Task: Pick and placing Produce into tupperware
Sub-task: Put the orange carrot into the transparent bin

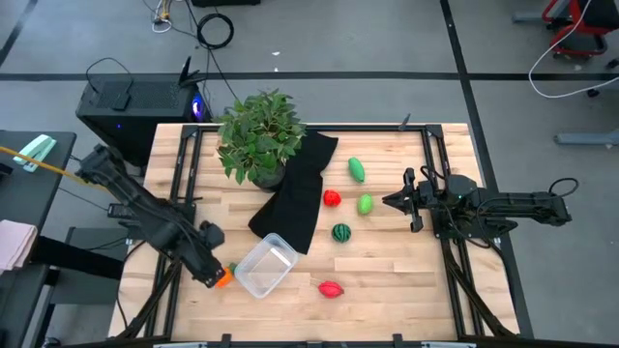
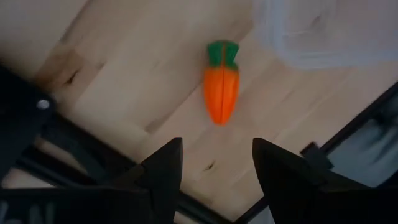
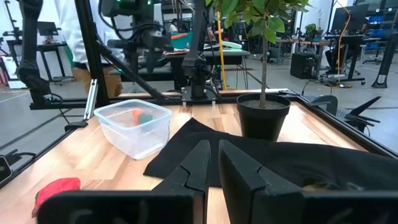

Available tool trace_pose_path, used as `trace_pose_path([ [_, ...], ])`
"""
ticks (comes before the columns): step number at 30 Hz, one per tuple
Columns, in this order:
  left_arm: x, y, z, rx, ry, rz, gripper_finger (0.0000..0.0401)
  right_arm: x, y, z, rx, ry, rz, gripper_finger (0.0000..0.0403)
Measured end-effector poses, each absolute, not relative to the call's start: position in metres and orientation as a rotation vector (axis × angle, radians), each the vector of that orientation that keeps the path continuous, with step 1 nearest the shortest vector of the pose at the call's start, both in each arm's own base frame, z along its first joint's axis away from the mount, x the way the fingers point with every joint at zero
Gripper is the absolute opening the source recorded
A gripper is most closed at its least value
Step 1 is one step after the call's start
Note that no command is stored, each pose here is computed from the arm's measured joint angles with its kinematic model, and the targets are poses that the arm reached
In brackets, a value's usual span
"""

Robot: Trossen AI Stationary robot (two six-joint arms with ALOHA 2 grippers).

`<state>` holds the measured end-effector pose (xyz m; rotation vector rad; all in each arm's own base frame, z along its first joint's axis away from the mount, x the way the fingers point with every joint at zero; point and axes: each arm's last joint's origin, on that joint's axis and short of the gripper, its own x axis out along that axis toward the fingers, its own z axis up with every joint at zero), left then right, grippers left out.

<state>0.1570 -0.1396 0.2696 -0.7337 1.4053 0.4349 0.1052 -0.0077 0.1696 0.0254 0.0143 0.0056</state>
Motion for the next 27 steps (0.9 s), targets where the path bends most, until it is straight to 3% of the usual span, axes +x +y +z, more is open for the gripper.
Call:
trace_pose_path([
  [12, 0.176, -0.165, 0.240, -0.709, 1.452, 0.484, 0.0199, 0.105, -0.008, 0.168, 0.027, 0.028, 0.005, 0.0041],
  [21, 0.176, -0.167, 0.238, -0.710, 1.398, 0.523, 0.0272, 0.105, -0.008, 0.165, 0.040, 0.059, 0.005, 0.0041],
  [27, 0.180, -0.172, 0.228, -0.693, 1.425, 0.544, 0.0276, 0.105, -0.008, 0.165, 0.040, 0.060, 0.005, 0.0041],
])
